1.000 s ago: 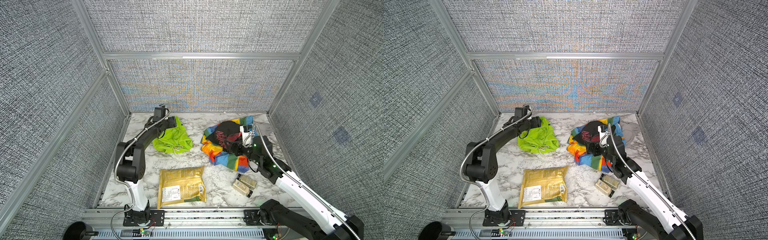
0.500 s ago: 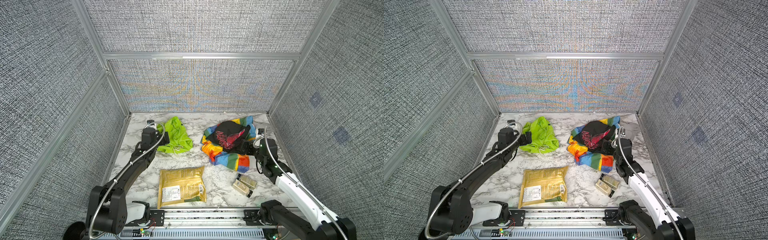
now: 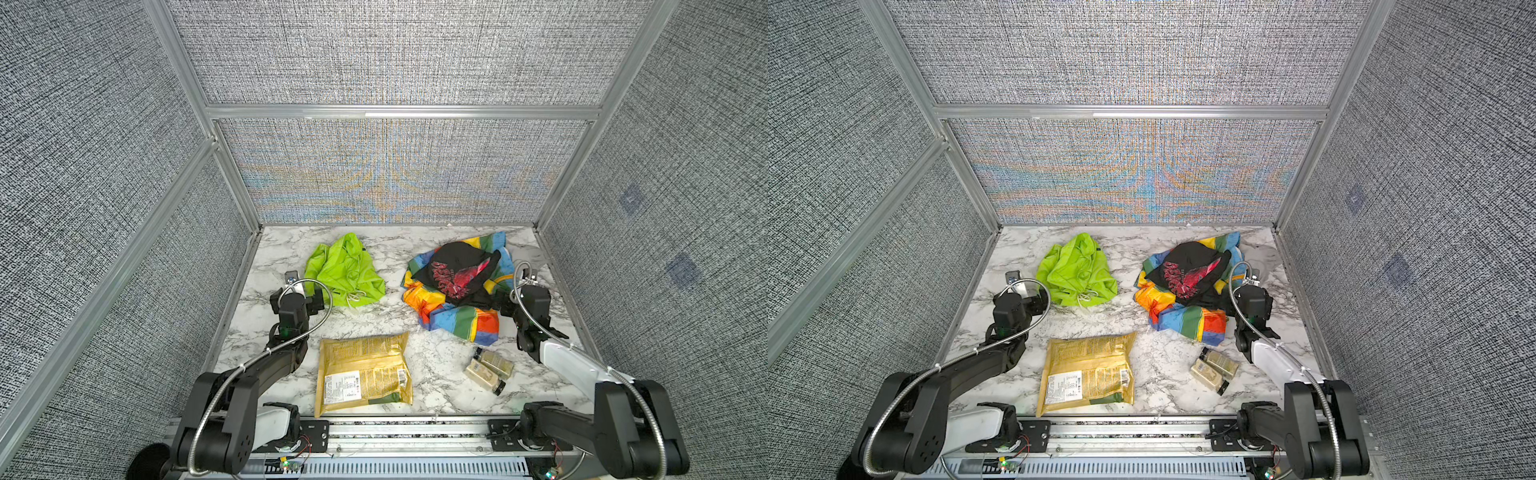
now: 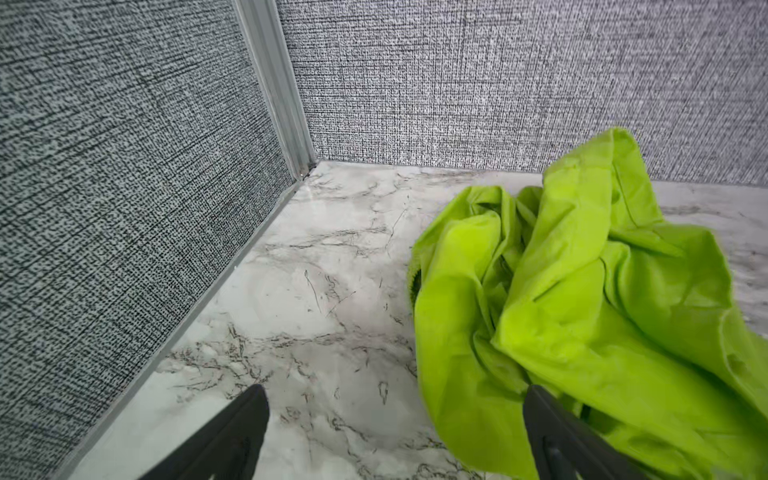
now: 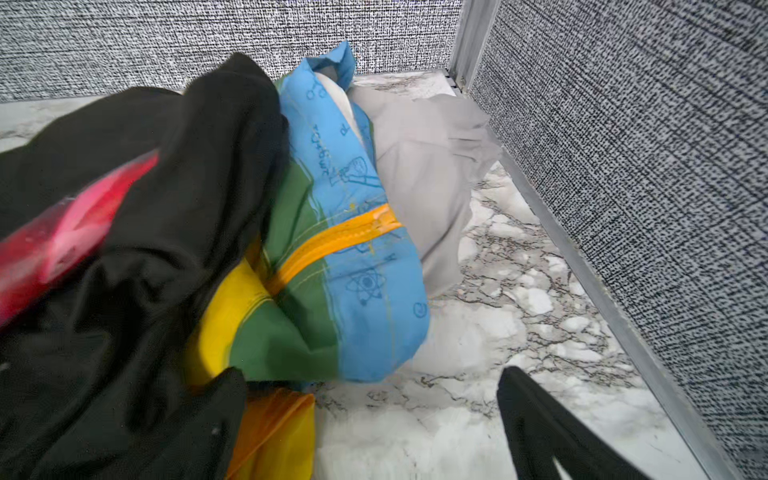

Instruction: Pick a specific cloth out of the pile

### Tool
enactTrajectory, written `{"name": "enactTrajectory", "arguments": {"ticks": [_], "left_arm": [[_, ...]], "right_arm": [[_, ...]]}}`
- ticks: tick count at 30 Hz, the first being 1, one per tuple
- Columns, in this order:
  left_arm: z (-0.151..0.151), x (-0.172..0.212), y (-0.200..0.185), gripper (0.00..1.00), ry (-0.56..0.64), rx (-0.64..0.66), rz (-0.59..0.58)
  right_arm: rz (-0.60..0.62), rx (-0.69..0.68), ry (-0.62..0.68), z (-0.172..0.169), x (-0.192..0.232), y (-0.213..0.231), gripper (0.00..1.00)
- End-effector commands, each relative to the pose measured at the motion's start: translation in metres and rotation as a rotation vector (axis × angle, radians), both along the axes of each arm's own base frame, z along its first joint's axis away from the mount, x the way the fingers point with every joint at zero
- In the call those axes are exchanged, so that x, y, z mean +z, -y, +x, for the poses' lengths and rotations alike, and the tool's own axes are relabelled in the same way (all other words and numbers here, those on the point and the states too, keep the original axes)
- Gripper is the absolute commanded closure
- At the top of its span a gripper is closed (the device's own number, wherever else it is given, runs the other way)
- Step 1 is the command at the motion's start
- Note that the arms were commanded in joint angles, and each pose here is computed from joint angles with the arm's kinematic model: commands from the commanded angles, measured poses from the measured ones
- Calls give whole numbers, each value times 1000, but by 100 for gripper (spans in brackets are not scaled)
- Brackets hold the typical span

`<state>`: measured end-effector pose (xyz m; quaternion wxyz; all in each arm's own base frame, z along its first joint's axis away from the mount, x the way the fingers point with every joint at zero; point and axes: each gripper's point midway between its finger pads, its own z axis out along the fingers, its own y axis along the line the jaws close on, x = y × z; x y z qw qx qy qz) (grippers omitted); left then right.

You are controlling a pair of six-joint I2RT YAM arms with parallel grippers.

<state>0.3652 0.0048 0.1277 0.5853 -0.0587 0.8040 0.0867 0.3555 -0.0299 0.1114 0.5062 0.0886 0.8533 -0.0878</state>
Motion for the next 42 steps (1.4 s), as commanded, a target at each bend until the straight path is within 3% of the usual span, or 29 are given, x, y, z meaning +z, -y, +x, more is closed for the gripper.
{"name": "enactTrajectory", "arguments": {"ticks": [1,8,10,15,22,42], "left_arm": [[6,13,1,1,104,-22,37],[2,10,7,1,165,-98,64],[-6,14,5,1,238,-95,64],[-7,1,-6,1,213,-91,-4],[-6,1,-7,1,224,-89,-6],[-5,0,-7,1,219,-89,-7]], "right_arm": [[-33,3,111,13,17,4,1],[-33,34,170,13,9,0,1],[-43,9,168,15,8,4,1],[-79,2,197,21,12,7,1],[-84,28,216,21,-7,3,1],[-87,64,206,25,-9,-2,1]]}}
